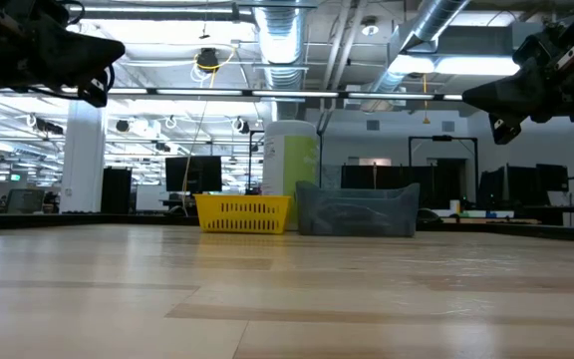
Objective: Pick & Place Travel size toiletries
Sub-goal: Return to Home Position
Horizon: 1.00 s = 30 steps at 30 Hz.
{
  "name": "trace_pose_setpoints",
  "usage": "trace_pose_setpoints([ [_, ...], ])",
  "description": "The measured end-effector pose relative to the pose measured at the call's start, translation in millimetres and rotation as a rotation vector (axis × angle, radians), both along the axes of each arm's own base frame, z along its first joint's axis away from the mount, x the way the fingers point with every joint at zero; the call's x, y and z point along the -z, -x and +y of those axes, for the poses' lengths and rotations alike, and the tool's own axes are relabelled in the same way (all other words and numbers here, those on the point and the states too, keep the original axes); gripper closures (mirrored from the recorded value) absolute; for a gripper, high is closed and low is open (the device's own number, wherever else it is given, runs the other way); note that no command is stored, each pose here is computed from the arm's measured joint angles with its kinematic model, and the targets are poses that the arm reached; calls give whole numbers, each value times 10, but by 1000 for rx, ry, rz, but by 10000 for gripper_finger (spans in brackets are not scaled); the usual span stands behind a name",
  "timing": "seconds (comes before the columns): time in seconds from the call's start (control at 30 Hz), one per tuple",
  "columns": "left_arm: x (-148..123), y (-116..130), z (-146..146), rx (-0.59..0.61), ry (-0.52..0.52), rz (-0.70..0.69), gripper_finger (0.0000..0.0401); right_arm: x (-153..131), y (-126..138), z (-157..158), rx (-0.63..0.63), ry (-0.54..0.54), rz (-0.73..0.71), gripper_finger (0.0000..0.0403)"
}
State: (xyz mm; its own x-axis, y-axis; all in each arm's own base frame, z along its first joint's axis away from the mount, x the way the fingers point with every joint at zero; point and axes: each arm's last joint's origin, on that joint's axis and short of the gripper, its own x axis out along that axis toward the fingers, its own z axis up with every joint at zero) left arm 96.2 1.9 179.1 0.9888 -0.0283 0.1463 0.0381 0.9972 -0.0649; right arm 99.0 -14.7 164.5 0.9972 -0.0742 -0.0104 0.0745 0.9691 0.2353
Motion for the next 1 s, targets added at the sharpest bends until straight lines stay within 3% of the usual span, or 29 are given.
trace_pose_setpoints([
  [1.0, 106, -64, 3, 0, 5, 125, 401, 1, 0, 0, 0, 0, 1, 403],
])
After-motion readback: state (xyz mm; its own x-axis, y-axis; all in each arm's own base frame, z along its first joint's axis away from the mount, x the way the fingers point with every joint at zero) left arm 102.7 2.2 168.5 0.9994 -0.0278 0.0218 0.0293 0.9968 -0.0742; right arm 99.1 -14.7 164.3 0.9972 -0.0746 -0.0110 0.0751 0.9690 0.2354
